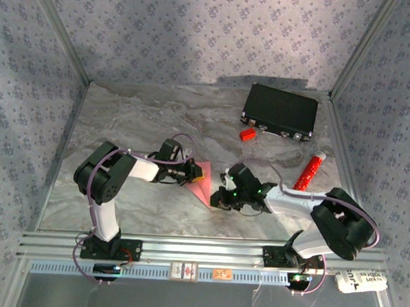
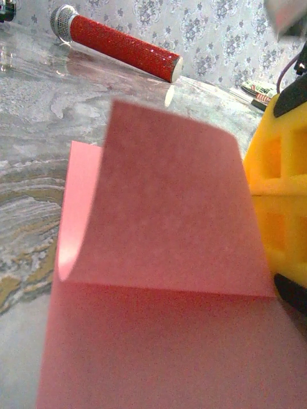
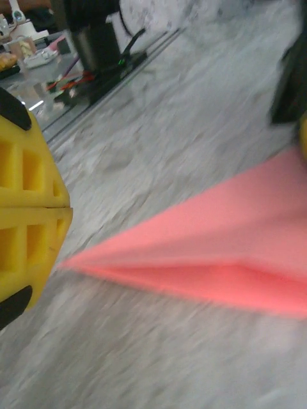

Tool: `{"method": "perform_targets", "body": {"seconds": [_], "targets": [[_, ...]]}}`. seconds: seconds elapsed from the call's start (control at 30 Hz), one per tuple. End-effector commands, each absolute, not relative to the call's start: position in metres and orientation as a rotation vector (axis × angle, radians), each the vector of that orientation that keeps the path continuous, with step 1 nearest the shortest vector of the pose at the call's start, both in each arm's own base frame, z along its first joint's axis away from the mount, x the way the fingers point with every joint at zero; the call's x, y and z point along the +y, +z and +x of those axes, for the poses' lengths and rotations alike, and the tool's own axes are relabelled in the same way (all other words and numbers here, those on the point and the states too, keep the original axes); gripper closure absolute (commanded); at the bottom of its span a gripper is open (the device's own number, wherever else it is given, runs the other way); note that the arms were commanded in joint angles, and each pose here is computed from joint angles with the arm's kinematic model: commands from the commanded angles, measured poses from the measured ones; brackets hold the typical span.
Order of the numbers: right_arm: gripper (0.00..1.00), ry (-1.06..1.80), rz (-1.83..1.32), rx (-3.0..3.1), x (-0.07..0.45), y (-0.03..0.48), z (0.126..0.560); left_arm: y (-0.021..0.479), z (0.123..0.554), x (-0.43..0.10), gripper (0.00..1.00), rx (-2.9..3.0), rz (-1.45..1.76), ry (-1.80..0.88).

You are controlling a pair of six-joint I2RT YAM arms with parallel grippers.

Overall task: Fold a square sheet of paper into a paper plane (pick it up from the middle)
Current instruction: Fourth fold the wing at the center of the table.

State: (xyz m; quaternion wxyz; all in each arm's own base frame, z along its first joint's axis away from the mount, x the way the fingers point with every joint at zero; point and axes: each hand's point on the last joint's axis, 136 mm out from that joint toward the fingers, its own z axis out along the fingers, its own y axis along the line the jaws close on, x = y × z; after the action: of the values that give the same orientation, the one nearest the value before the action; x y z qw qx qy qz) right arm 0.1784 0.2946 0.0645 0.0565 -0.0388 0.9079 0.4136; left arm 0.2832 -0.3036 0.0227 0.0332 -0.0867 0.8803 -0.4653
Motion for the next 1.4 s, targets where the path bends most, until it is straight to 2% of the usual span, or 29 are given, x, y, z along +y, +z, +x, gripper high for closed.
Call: {"method": "perform_targets", "body": {"seconds": [0.0,0.33,0.93,1.2,1.37], "targets": [[0.94,1.223,-0.128,2.738,0.3,0.075,0.199,-0.015,0.267,-0.282,0.99,2.835,-0.401,-1.264],[0.93,1.142,-0.123,2.792,0.326,0.057,0.231,-0.015,0.267,-0.282,0.99,2.836,-0.397,-1.264],[0.94,1.011,0.002,2.965,0.285,-0.007,0.187,-0.01,0.27,-0.284,0.98,2.827,-0.374,-1.272],[0.98,1.016,-0.004,2.976,0.273,-0.015,0.183,0.039,0.285,-0.302,0.87,2.689,-0.237,-1.398],[0.99,1.053,-0.015,2.973,0.276,-0.015,0.187,0.059,0.277,-0.308,0.98,2.663,-0.151,-1.426]]}}
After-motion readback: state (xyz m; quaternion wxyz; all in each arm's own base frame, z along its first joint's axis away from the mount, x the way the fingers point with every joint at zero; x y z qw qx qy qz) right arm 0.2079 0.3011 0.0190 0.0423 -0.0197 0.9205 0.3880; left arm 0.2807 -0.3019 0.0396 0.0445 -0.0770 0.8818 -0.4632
